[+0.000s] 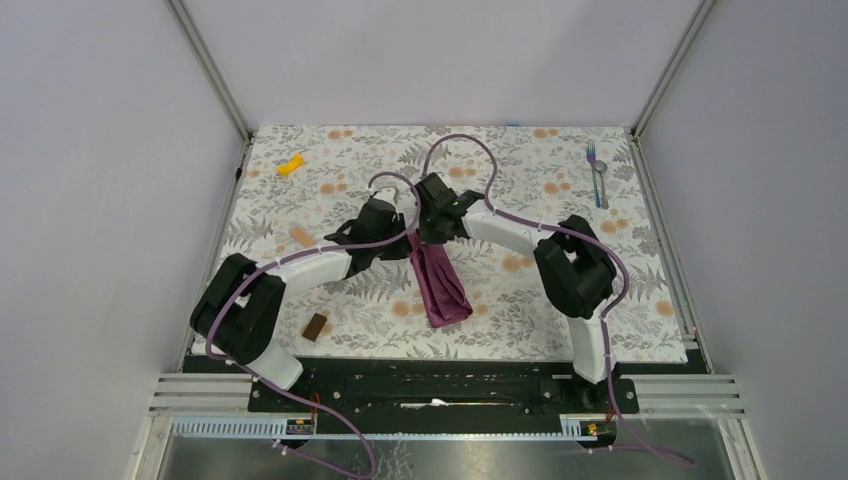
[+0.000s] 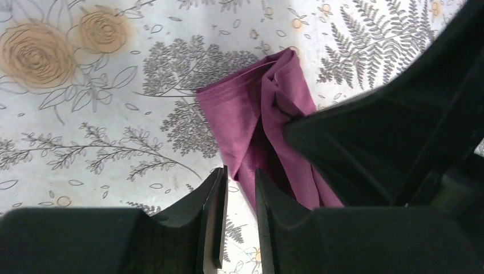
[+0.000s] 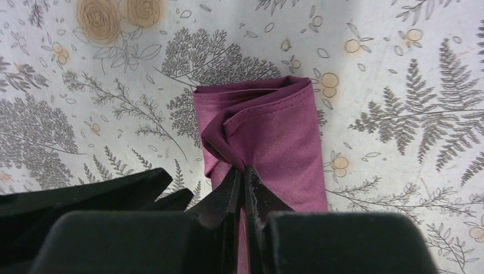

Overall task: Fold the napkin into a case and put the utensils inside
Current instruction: Grasp the top corner of the smaller rectangle folded napkin from the folded napkin.

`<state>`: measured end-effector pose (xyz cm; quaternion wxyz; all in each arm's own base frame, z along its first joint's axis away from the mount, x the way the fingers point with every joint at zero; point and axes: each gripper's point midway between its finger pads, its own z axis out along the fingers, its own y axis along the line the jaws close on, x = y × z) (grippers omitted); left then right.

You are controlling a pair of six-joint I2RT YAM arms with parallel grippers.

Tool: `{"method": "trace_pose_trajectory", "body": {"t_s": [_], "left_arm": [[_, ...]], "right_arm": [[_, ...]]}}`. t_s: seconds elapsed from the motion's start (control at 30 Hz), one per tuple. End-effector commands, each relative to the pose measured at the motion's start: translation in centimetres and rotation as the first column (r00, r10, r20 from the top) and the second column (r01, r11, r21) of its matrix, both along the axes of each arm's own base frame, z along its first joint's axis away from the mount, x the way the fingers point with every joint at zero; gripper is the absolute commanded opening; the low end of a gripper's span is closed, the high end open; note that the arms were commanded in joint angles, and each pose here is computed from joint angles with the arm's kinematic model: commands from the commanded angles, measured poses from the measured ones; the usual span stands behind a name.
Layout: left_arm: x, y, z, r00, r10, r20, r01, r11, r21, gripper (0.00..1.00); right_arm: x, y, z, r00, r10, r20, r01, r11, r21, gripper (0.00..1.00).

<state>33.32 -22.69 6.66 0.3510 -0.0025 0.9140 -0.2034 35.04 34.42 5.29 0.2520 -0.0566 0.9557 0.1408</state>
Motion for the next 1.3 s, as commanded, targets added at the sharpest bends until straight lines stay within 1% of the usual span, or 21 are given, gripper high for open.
{"method": "trace_pose_trajectory", "body": {"t_s": [0.0,0.13,0.47,0.6,0.8,1.07,1.27], "left_arm": [[1.1,-1.1,1.7,0.987,-0.071,0.141,0.068,0.997,0.030,0.32],[1.3,-2.0,1.3,0.981,-0.092,0.173,0.081,0.994,0.068,0.38],[2.2,-2.8,-0.9,0.980,-0.108,0.164,0.079,0.982,0.174,0.34],[2.5,-2.4,-0.9,0.978,-0.086,0.192,0.043,0.975,0.218,0.35],[3.0,-2.8,-1.2,0.973,-0.093,0.210,0.039,0.968,0.246,0.35],[3.4,-3.3,-0.7,0.964,-0.095,0.247,0.033,0.969,0.246,0.29],[3.6,-3.8,-0.4,0.961,-0.104,0.258,0.044,0.973,0.228,0.20]], "right_arm": [[1.2,-0.5,3.8,0.998,-0.052,0.041,0.048,0.995,0.090,0.00],[1.2,-0.6,3.8,0.998,-0.054,0.034,0.050,0.994,0.096,0.00],[1.2,-0.2,3.8,0.999,-0.047,0.022,0.044,0.992,0.119,0.00],[1.1,-0.2,3.7,0.999,-0.045,0.019,0.042,0.992,0.118,0.00],[1.0,-0.2,3.5,0.999,-0.042,0.015,0.040,0.992,0.116,0.00],[0.8,-0.2,3.5,0.999,-0.035,0.013,0.033,0.993,0.114,0.00],[0.5,-0.2,3.0,1.000,-0.030,-0.003,0.030,0.993,0.115,0.00]]}}
